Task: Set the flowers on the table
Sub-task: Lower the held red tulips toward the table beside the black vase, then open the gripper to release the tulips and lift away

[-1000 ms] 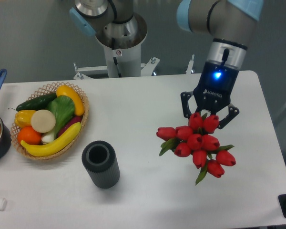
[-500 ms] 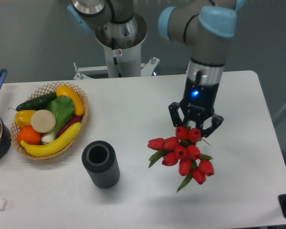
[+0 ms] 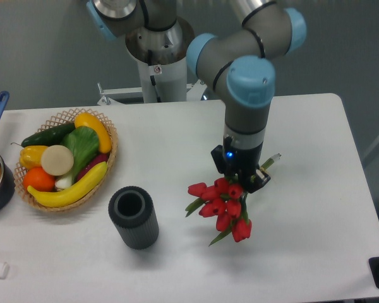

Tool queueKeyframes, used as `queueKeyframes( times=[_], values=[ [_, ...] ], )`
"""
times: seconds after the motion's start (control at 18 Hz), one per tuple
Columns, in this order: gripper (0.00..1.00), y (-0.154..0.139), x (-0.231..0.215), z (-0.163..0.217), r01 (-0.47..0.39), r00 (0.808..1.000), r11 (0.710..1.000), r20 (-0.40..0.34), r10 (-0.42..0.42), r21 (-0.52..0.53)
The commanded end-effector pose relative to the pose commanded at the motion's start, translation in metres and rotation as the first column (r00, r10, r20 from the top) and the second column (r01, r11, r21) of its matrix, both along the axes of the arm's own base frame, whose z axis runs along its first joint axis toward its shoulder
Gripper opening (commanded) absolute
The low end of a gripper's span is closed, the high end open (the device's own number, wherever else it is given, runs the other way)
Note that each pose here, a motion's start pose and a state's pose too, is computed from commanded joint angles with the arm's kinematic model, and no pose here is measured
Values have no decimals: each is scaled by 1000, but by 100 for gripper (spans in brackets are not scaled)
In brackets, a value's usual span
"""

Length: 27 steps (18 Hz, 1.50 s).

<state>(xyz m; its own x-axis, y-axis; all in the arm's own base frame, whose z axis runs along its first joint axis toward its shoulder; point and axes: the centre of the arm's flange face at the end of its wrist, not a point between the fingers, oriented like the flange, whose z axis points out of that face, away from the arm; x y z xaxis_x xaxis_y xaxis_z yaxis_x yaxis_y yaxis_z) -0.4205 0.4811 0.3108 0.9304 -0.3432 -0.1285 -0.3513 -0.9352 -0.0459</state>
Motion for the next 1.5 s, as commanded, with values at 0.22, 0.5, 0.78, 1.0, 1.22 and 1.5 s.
queueKeyframes(
  times=[0.22, 0.5, 0.78, 1.0, 1.22, 1.5],
  values=[
    [36, 16, 8, -46, 31, 999, 994, 11, -30, -102],
    [47, 20, 12, -52, 34, 999, 994, 30, -31, -102],
    [97, 16, 13, -42, 36, 999, 996, 9, -36, -87],
    [100, 15, 13, -6, 30, 997, 999, -70, -32, -30],
    [100, 3, -7, 45, -7, 990, 1000, -141, 9, 16],
    [100, -41, -28, 94, -22, 987, 1000, -161, 24, 16]
  ],
)
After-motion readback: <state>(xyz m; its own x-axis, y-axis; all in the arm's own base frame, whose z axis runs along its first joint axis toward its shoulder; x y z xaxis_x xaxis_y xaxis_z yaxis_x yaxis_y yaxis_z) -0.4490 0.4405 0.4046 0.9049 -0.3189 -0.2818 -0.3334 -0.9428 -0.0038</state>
